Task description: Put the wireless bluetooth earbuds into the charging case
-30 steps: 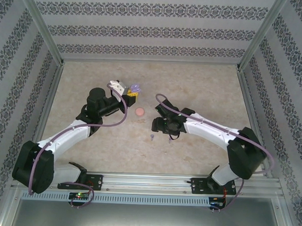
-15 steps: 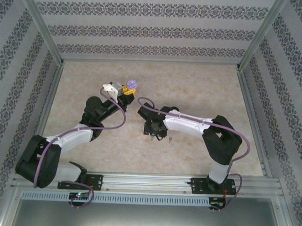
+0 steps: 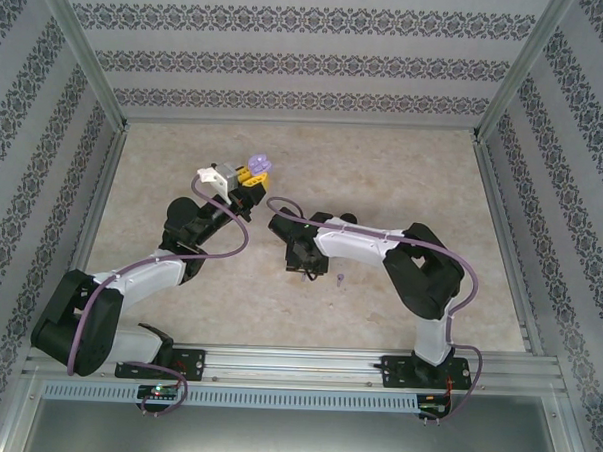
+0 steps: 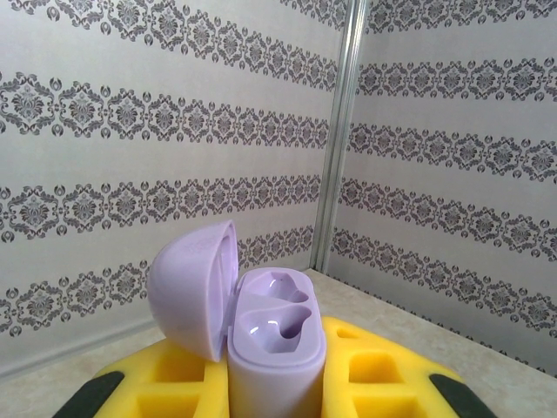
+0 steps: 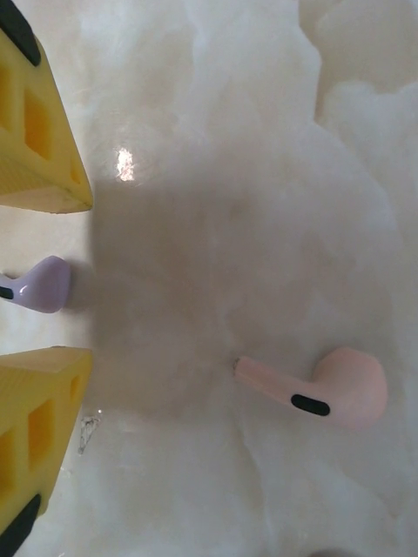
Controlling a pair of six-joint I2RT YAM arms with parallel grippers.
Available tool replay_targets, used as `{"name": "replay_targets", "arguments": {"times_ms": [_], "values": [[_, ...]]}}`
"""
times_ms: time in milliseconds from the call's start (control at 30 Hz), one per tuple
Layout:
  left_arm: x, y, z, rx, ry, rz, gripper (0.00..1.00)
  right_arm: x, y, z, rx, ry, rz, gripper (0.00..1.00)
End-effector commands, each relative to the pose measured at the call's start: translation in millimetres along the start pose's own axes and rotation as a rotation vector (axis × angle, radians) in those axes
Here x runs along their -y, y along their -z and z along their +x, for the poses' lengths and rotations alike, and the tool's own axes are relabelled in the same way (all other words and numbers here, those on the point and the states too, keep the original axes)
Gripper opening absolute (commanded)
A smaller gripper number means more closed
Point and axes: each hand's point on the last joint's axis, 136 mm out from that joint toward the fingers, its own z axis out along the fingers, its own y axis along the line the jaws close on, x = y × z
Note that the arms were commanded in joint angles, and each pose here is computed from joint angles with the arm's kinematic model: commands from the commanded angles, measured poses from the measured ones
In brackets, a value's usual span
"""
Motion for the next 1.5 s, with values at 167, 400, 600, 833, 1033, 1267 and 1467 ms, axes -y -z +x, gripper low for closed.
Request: {"name": "replay_targets", "arguments": {"times_ms": [167,400,600,833,1033,1267,1467], "values": [[4.9,3.8,-15.6,0.069,-0.006,0.006,0.00,-0.8,-9.5,2.9,-0.011,0.010,0.030,0.40],[3.8,3.3,-13.5,0.063,-0.006,0.003,0.00,-3.7,-13.0,7.4,-0.026,0.017,0.022,0.36],[3.0,3.1,-10.9,0.058,-0.004,-0.001,0.00,-4.6,-11.6,12.7,-0.027,0.033,0.028,0.36],[2.4,1.5,-8.9,0.053,0.000,0.001,0.00,-5.6,-12.3,16.8,-0.029,0.045,0.038,0.35],[2.1,-0.3,-8.3,0.051,0.005,0.004,0.00,-5.5,-14.4,18.5,-0.036,0.044,0.041,0.30],[2.0,-1.1,-7.0,0.048,0.008,0.006,0.00,-6.7,-15.4,19.1,-0.033,0.050,0.038,0.25],[1.6,-1.4,-7.0,0.047,0.010,0.004,0.00,-7.4,-13.5,17.9,-0.025,0.048,0.030,0.20]]}}
